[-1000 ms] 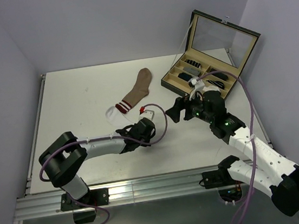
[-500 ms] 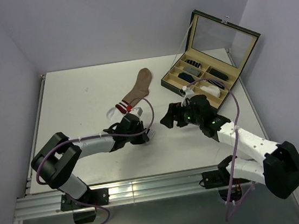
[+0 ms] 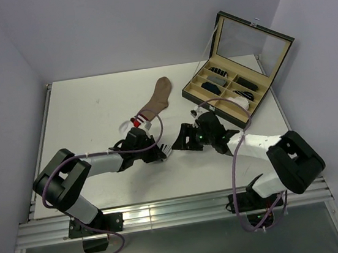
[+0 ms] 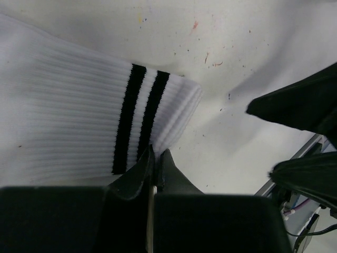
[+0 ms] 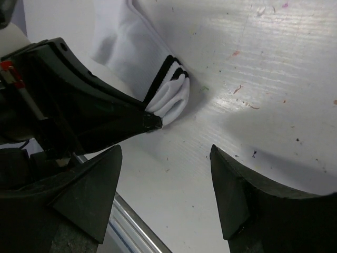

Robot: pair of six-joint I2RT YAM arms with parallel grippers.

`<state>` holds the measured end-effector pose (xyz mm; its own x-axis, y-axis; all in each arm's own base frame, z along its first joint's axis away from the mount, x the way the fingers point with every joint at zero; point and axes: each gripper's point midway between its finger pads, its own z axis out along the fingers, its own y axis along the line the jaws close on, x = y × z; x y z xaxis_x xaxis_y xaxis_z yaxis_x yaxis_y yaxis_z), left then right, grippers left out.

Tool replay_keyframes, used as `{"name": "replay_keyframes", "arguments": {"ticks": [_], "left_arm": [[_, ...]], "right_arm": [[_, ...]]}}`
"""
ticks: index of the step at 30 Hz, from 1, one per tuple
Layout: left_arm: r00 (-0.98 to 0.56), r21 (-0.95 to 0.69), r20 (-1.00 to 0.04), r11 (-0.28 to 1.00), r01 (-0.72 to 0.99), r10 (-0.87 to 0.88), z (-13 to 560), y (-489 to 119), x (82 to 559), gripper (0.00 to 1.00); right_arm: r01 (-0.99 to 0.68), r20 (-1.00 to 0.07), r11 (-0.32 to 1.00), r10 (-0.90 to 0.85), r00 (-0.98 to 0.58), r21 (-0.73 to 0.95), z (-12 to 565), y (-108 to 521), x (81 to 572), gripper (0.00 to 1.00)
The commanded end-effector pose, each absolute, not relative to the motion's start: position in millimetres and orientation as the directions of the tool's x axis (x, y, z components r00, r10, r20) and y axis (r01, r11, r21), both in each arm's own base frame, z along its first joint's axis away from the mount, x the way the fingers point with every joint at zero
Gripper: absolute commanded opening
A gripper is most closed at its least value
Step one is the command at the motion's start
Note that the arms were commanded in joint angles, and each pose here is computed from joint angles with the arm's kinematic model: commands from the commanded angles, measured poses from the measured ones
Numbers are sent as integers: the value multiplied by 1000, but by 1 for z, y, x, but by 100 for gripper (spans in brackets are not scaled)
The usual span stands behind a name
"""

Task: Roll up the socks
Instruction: Roll the sock at the center of the board.

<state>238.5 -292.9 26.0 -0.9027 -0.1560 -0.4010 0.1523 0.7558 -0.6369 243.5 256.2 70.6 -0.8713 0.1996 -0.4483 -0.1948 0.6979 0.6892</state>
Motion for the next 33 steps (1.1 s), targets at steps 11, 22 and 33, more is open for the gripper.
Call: {"name": "replay_keyframes", "arguments": {"ticks": [11, 22, 33], "left_arm": [[-911, -664, -378, 734, 142, -166, 23, -292, 236, 0], [-911, -671, -379, 727, 148, -164, 22, -293, 235, 0], [-914, -677, -374, 720, 152, -158, 21, -294, 234, 1]], "right_arm": [[-158, -343, 543, 257, -903, 824, 77, 305, 264, 73], [-144, -298, 498, 245, -923, 855, 72, 323, 266, 71], [-146, -297, 483, 254, -920, 863, 80, 326, 268, 62]]}}
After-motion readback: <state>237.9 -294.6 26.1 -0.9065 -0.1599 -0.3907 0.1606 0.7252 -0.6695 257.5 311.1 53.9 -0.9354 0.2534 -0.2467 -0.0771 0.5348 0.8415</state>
